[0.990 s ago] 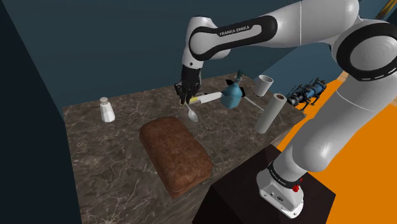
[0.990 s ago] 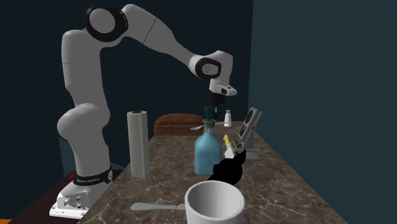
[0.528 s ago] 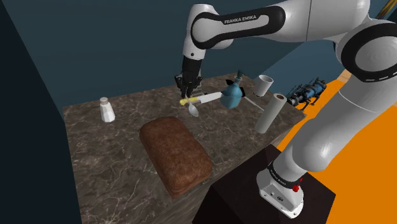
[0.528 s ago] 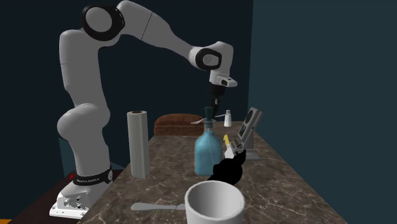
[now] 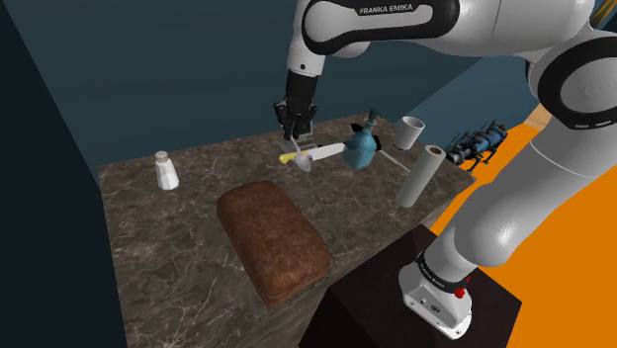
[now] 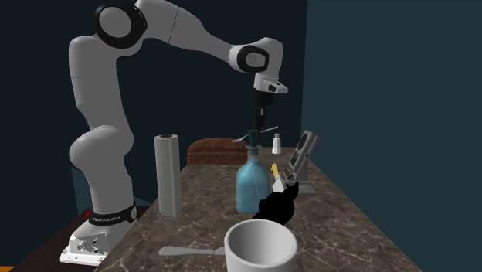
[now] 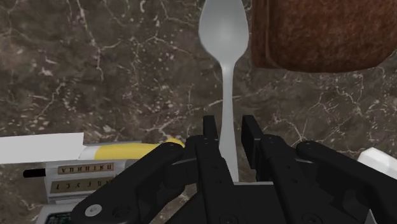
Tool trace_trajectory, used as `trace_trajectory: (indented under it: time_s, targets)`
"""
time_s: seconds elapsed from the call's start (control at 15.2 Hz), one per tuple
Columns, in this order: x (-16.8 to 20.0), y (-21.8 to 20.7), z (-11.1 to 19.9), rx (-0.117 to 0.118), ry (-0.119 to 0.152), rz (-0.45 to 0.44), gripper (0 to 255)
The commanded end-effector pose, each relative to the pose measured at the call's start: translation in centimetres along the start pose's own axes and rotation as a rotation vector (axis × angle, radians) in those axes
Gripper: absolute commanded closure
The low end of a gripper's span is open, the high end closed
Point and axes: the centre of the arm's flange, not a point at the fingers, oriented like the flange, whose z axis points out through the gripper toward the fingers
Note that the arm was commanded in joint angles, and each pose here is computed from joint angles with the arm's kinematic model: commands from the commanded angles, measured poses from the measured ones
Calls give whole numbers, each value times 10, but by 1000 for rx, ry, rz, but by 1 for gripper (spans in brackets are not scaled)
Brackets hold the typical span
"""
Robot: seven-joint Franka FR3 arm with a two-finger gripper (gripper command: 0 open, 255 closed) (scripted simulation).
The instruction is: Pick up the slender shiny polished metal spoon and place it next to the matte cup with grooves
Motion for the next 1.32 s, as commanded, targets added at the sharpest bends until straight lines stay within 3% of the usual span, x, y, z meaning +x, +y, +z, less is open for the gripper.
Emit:
trace_trajectory:
  time_s: [0.0, 0.33, 1.25]
  targets:
    - [0, -2, -11, 0, 0, 0, 255]
    - [-4, -6, -34, 0, 0, 0, 255]
    - [20, 175, -65, 0, 0, 0, 255]
